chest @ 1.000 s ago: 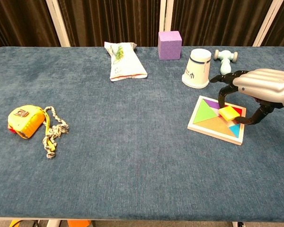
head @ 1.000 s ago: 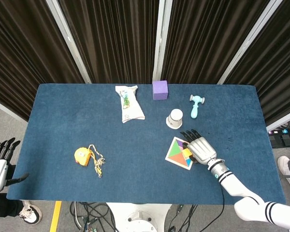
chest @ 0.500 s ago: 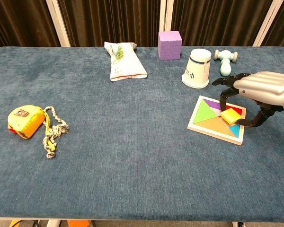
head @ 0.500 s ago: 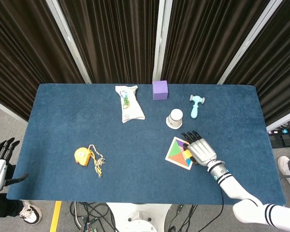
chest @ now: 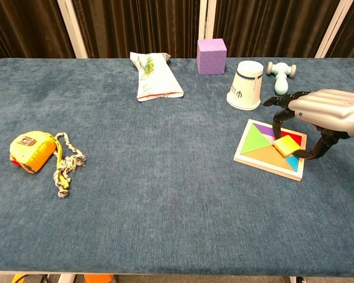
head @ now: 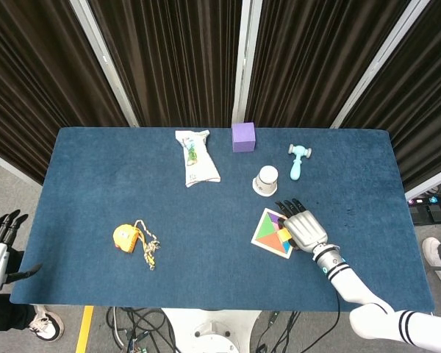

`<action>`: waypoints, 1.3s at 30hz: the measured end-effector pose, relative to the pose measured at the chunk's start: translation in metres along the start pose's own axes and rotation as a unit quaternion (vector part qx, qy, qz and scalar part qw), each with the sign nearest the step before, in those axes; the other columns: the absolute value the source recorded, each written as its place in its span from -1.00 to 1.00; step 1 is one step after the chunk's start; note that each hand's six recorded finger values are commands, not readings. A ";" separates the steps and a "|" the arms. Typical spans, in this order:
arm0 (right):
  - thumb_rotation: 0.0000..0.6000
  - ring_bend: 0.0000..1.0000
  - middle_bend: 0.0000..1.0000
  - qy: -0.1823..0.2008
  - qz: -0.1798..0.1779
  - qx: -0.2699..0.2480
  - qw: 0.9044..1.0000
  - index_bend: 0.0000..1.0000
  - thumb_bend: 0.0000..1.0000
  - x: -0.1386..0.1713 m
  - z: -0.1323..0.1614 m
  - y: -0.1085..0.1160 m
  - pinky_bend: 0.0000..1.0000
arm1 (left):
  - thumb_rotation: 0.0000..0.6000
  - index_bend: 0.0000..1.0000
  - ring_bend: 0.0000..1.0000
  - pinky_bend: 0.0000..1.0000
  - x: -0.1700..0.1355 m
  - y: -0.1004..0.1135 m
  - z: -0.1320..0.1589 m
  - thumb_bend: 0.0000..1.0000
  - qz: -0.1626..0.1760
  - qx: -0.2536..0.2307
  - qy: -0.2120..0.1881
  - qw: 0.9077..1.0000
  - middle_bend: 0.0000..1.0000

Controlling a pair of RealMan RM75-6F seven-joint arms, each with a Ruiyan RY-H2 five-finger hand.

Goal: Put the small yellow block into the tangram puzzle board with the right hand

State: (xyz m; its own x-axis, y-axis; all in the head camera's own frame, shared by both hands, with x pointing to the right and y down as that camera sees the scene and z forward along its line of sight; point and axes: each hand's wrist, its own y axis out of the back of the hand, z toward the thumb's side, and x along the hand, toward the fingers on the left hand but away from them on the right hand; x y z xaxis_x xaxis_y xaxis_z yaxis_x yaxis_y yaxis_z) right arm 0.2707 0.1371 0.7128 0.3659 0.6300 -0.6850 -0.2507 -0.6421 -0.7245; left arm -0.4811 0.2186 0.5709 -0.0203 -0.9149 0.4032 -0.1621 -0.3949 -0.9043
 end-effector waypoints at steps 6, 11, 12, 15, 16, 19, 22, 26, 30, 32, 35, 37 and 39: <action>1.00 -1.00 -1.00 -0.002 0.001 -0.001 1.000 -0.24 -0.65 0.001 -0.001 0.000 -1.00 | 1.00 -0.82 -1.00 -0.91 0.000 -0.001 0.000 -1.00 0.000 -0.001 0.000 1.000 -0.96; 1.00 -1.00 -1.00 -0.002 0.000 -0.003 1.000 -0.42 -0.67 0.002 0.000 0.001 -1.00 | 1.00 -0.82 -1.00 -0.91 0.000 0.000 0.000 -1.00 0.001 0.000 0.000 1.000 -0.96; 1.00 -1.00 -1.00 -0.002 -0.001 -0.004 1.000 -0.44 -0.67 0.002 -0.001 0.002 -1.00 | 1.00 -0.82 -1.00 -0.91 0.000 0.000 0.000 -1.00 0.001 0.000 0.000 1.000 -0.96; 1.00 -1.00 -1.00 -0.003 -0.006 -0.006 1.000 -0.45 -0.67 0.003 -0.002 0.005 -1.00 | 1.00 -0.82 -1.00 -0.91 0.000 0.000 0.000 -1.00 0.001 0.000 0.000 1.000 -0.96; 1.00 -1.00 -1.00 -0.004 -0.009 -0.008 1.000 -0.45 -0.67 0.004 -0.002 0.006 -1.00 | 1.00 -0.82 -1.00 -0.91 -0.001 0.000 0.000 -1.00 0.001 0.000 0.000 1.000 -0.96; 1.00 -1.00 -1.00 -0.010 -0.022 -0.019 1.000 -0.46 -0.67 0.007 -0.006 0.013 -1.00 | 1.00 -0.82 -1.00 -0.91 -0.001 0.000 0.000 -1.00 0.000 0.000 0.000 1.000 -0.96; 1.00 -1.00 -1.00 -0.016 -0.032 -0.023 0.999 -0.47 -0.65 0.010 -0.013 0.020 -1.00 | 1.00 -0.82 -1.00 -0.91 0.000 -0.001 0.001 -1.00 0.000 -0.001 -0.001 1.000 -0.96; 1.00 -1.00 -1.00 -0.024 -0.032 -0.020 0.999 -0.53 -0.64 0.008 -0.018 0.020 -1.00 | 1.00 -0.82 -1.00 -0.91 0.000 -0.001 0.001 -1.00 0.001 -0.001 -0.001 1.000 -0.96; 1.00 -1.00 -1.00 -0.028 -0.027 -0.016 0.999 -0.59 -0.63 0.002 -0.020 0.015 -1.00 | 1.00 -0.82 -1.00 -0.91 -0.001 -0.001 -0.001 -1.00 0.001 -0.001 0.001 1.000 -0.96; 1.00 -1.00 -1.00 -0.028 -0.024 -0.015 0.999 -0.59 -0.62 -0.001 -0.019 0.013 -1.00 | 1.00 -0.82 -1.00 -0.91 -0.001 0.000 -0.002 -1.00 0.001 -0.002 0.002 1.000 -0.96; 1.00 -1.00 -1.00 -0.027 -0.020 -0.011 0.999 -0.60 -0.60 -0.005 -0.017 0.011 -1.00 | 1.00 -0.82 -1.00 -0.91 -0.001 0.000 -0.002 -1.00 0.000 -0.001 0.002 1.000 -0.96; 1.00 -1.00 -1.00 -0.027 -0.020 -0.011 0.999 -0.61 -0.60 -0.006 -0.016 0.011 -1.00 | 1.00 -0.82 -1.00 -0.91 -0.001 0.000 -0.003 -1.00 0.001 -0.002 0.003 1.000 -0.96; 1.00 -1.00 -1.00 -0.028 -0.020 -0.009 0.999 -0.61 -0.60 -0.007 -0.016 0.011 -1.00 | 1.00 -0.82 -1.00 -0.91 -0.001 0.000 -0.003 -1.00 0.001 -0.002 0.003 1.000 -0.96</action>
State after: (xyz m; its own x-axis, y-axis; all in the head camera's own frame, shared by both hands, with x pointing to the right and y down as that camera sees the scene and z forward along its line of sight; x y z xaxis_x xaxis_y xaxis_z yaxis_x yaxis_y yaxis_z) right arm 0.2801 0.1191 0.7109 0.3248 0.6778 -0.6596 -0.2203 -0.6240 -0.7497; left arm -0.4840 0.2196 0.5710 -0.0262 -0.9155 0.4014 -0.1670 -0.3919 -0.9047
